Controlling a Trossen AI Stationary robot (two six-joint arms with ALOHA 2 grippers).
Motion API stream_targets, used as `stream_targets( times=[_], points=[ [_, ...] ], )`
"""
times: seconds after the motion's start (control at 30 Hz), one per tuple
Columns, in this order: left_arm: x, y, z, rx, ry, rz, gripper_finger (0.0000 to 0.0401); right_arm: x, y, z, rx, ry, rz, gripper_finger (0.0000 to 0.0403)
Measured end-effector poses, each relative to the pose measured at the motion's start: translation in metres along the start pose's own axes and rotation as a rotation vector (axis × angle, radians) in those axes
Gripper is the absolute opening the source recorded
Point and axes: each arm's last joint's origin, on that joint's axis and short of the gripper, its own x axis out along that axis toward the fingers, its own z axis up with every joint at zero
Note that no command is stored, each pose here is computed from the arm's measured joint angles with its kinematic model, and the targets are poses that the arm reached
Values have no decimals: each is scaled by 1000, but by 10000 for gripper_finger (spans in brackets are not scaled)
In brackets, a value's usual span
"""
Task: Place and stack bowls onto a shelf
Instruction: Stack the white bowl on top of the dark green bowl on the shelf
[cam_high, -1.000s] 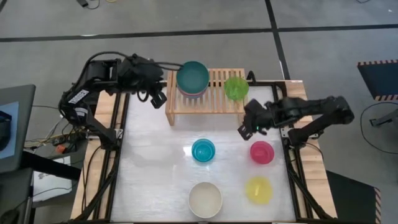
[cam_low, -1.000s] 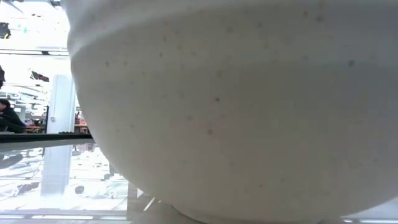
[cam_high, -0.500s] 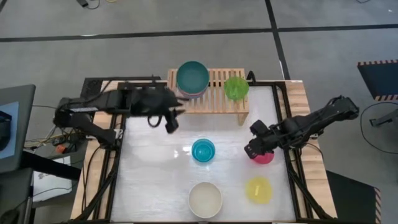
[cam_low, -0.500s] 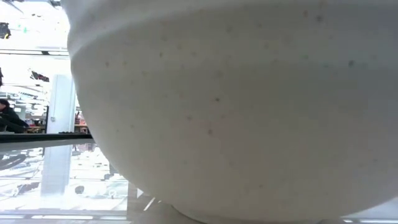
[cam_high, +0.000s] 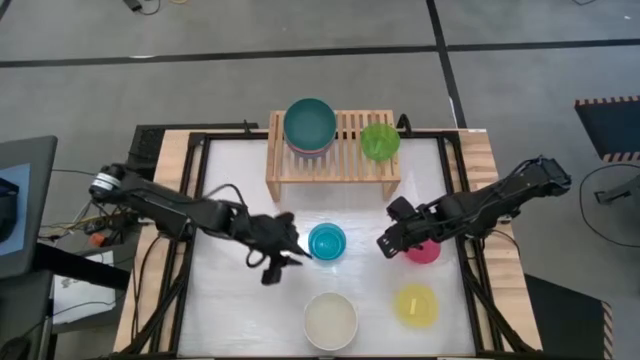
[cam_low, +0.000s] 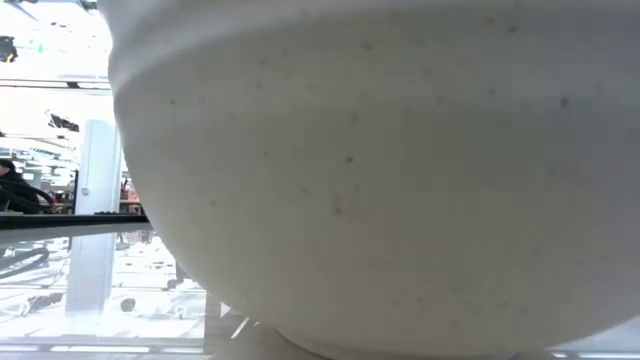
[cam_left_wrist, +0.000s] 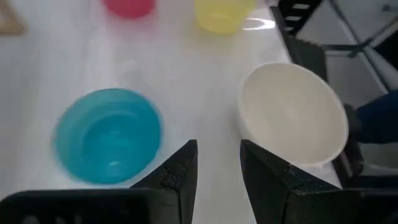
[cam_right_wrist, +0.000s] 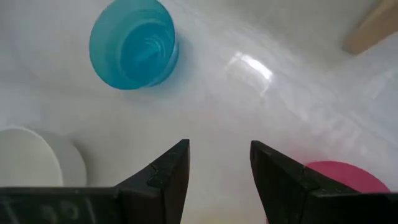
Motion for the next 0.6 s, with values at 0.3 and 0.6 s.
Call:
stream_targets(
  times=[0.3,0.6],
  points=[
    [74,-24,-17,21,15,-167,105,-2,-2,0,13,26,4,194],
    [94,-19,-12,-92,-65,-123,105,-2,-8,-2,-92,50,-60,194]
  ],
)
